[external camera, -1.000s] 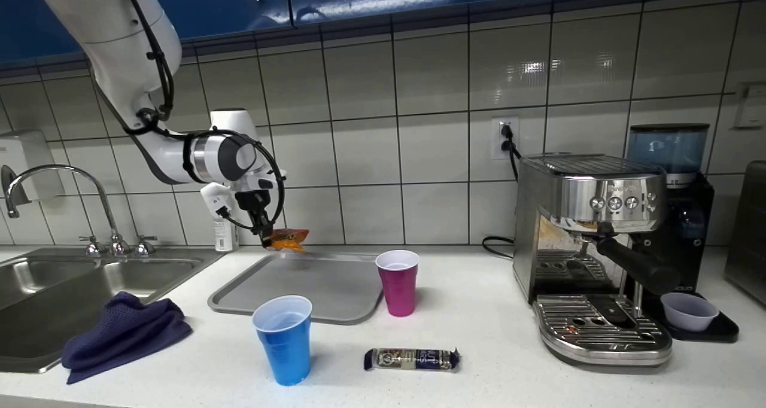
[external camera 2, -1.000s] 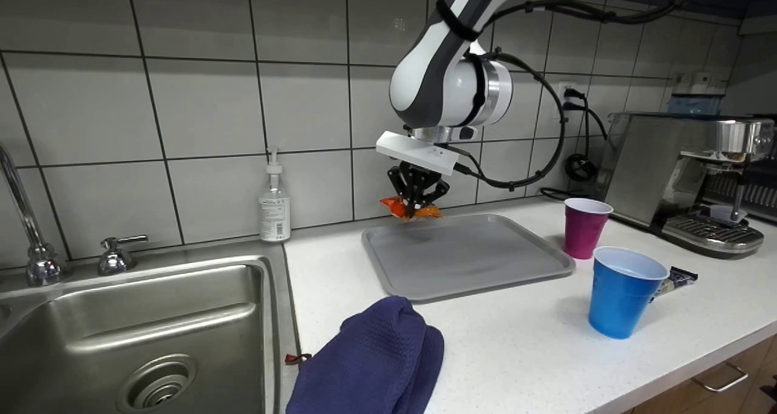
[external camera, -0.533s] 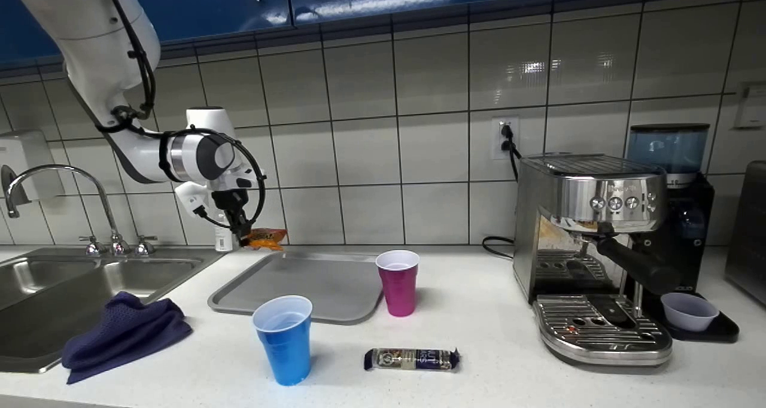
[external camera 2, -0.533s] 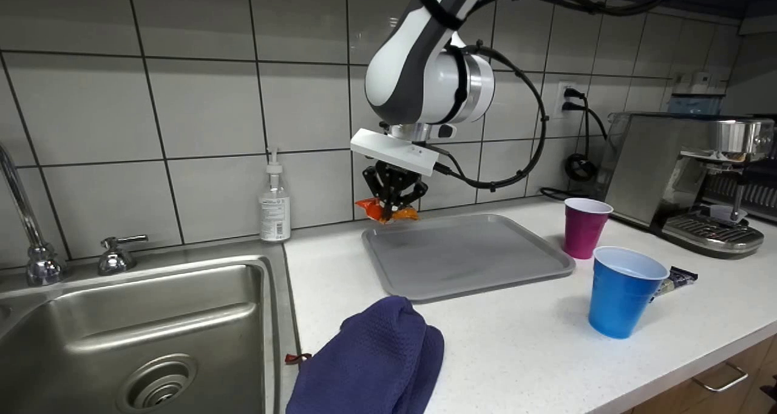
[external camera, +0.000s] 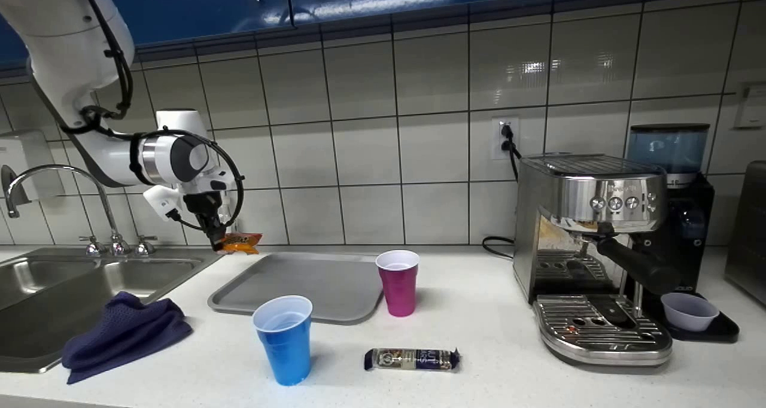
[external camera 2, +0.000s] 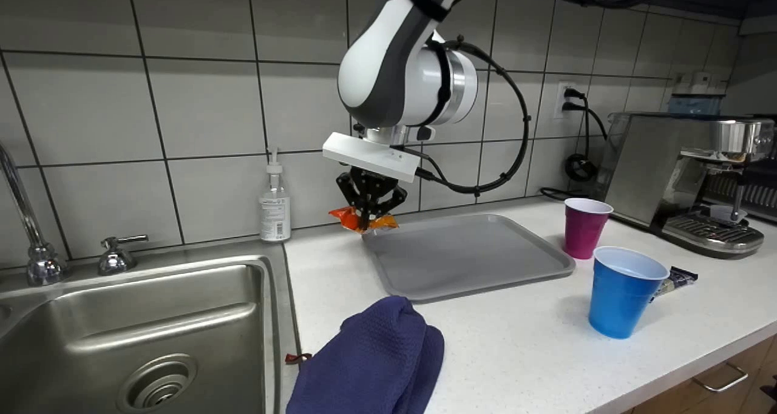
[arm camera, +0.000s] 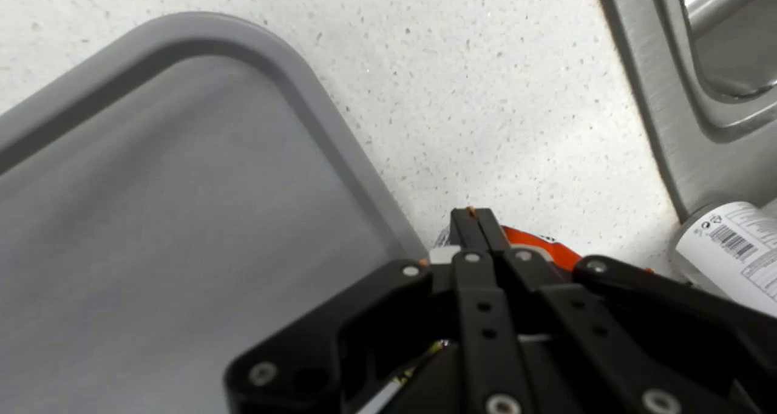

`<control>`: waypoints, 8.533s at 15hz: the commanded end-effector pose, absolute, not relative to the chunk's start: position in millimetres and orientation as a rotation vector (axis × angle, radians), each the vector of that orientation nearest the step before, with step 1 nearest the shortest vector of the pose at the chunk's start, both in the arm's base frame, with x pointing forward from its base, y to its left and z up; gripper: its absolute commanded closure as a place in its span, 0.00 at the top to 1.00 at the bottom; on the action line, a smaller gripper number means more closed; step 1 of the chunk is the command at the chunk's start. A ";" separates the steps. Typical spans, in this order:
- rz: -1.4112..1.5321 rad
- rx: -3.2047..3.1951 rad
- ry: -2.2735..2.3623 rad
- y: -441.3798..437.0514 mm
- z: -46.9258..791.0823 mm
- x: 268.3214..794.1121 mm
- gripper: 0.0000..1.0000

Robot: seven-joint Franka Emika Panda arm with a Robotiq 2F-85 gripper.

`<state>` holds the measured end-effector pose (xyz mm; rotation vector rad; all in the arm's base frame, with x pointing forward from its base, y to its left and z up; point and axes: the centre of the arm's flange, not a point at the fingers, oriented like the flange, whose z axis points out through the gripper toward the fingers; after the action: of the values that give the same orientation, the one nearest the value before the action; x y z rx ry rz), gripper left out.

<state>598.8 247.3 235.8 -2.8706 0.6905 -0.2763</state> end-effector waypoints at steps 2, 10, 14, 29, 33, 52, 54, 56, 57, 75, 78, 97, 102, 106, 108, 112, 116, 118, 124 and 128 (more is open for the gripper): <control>-0.253 -2.893 0.613 264.9 237.3 578.6 0.00; -0.200 -2.927 0.542 284.7 221.0 565.5 0.00; -0.193 -2.942 0.506 291.1 214.8 561.2 0.00; -0.167 -2.990 0.377 306.8 196.5 548.4 0.00; -0.169 -2.999 0.348 310.8 194.3 546.7 0.00; -0.154 -3.011 0.245 293.1 225.4 531.7 1.00; -0.142 -3.029 0.198 288.8 233.9 524.8 1.00; -0.124 -3.045 0.134 285.0 242.8 515.8 1.00; -0.114 -3.053 0.093 282.8 247.5 510.1 1.00; 0.091 -3.087 -0.280 298.5 243.6 444.0 1.00; 0.092 -3.087 -0.281 296.6 243.2 444.8 1.00; 0.227 -3.197 -0.534 294.9 196.5 431.3 1.00; 0.232 -3.158 -0.537 293.4 193.3 431.5 1.00; 0.255 -3.095 -0.506 293.5 191.1 430.2 1.00; 0.245 -3.081 -0.480 294.3 187.9 430.3 1.00; 0.207 -3.076 -0.456 296.8 180.4 429.7 1.00; 0.107 -3.081 -0.432 302.2 170.5 431.6 1.00; 0.078 -3.072 -0.435 303.7 167.7 432.5 1.00; 0.058 -3.078 -0.447 302.7 157.2 431.2 1.00; 0.054 -3.097 -0.465 300.7 152.0 429.9 1.00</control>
<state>432.8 299.8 154.6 -3.0748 -0.4726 0.0861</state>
